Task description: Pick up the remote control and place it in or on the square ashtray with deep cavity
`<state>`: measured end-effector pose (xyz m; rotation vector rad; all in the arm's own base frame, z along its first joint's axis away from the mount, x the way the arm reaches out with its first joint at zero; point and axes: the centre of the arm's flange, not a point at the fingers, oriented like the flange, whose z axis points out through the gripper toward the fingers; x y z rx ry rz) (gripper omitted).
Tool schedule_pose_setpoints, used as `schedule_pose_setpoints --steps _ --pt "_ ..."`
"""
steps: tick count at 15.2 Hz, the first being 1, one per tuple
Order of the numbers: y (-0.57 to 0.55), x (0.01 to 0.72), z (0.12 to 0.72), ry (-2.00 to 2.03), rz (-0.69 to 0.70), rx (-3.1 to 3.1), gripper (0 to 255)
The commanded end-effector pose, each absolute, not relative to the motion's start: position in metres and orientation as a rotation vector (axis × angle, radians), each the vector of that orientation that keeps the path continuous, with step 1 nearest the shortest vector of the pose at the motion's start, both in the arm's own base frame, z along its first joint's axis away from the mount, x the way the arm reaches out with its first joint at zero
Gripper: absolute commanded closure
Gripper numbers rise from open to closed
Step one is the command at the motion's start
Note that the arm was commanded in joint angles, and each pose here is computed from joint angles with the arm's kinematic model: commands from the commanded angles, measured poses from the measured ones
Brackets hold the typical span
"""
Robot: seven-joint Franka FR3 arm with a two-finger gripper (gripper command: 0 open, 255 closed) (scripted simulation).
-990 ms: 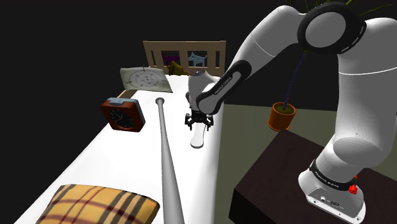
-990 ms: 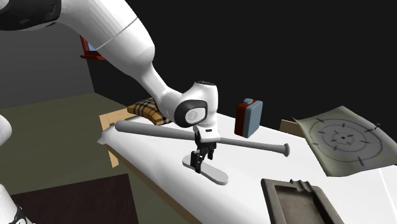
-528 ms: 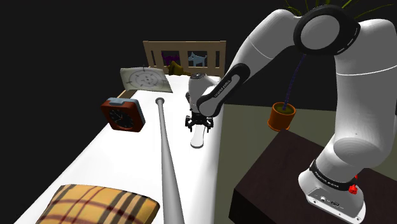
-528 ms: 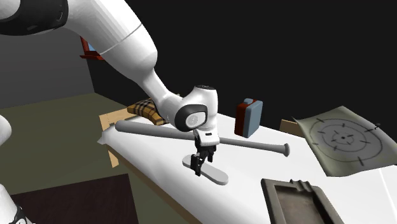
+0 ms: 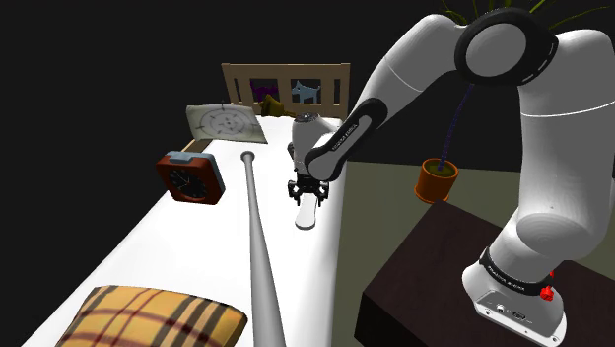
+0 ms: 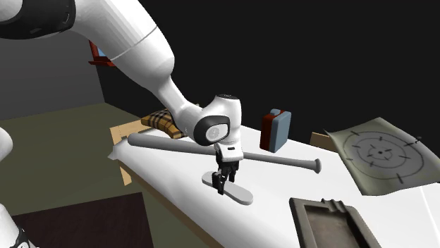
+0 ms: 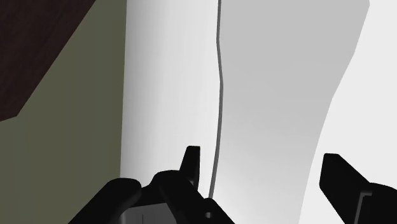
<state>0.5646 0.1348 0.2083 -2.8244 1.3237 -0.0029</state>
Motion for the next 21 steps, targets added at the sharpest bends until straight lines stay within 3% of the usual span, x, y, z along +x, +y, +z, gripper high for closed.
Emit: schedule_pose_setpoints --steps 1,21 --pt "0.135 0.565 0.208 1.323 -0.003 -2.825 255" --pt "0.135 0.565 0.298 1.323 -0.003 -2.825 255"
